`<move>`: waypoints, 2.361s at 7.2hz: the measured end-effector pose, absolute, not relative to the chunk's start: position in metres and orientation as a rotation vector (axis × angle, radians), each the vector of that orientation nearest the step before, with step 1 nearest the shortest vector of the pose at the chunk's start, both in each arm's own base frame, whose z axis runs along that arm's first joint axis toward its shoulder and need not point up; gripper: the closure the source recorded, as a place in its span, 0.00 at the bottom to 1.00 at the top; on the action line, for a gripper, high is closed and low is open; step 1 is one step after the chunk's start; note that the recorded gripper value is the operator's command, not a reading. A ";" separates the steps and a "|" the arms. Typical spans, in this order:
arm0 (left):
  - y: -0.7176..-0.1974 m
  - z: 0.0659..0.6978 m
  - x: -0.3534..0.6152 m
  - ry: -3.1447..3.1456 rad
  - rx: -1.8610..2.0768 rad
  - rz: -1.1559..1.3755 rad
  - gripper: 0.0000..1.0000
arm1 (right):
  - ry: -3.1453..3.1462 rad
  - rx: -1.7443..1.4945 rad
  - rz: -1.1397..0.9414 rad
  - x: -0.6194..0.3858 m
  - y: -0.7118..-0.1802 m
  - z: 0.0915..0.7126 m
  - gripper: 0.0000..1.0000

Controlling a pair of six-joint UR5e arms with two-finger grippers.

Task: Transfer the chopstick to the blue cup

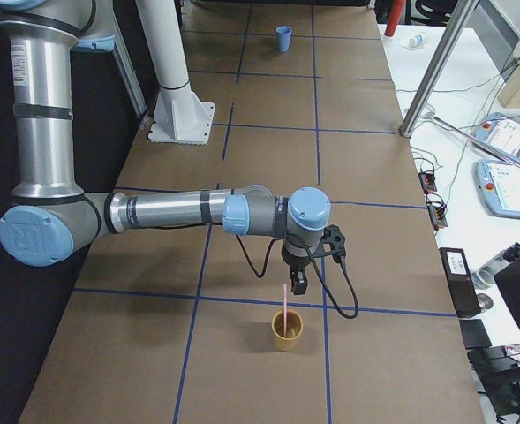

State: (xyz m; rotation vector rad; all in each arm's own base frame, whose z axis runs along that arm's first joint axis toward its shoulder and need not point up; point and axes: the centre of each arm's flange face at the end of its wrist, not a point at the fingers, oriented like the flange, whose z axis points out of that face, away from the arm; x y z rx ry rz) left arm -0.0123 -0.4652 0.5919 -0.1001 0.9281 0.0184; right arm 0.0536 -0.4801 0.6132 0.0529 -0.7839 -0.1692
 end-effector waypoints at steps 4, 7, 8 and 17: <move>-0.460 0.621 0.053 0.890 -0.113 0.095 0.00 | -0.786 0.050 -0.174 0.049 -0.482 0.611 0.00; -0.464 0.651 0.092 0.874 -0.092 0.050 0.10 | -0.787 0.049 -0.173 0.049 -0.482 0.611 0.00; -0.463 0.651 0.102 0.879 -0.095 0.045 0.45 | -0.788 0.049 -0.173 0.049 -0.482 0.611 0.00; -0.511 0.417 0.227 1.184 -0.134 -0.084 1.00 | -0.786 0.051 -0.173 0.049 -0.482 0.611 0.00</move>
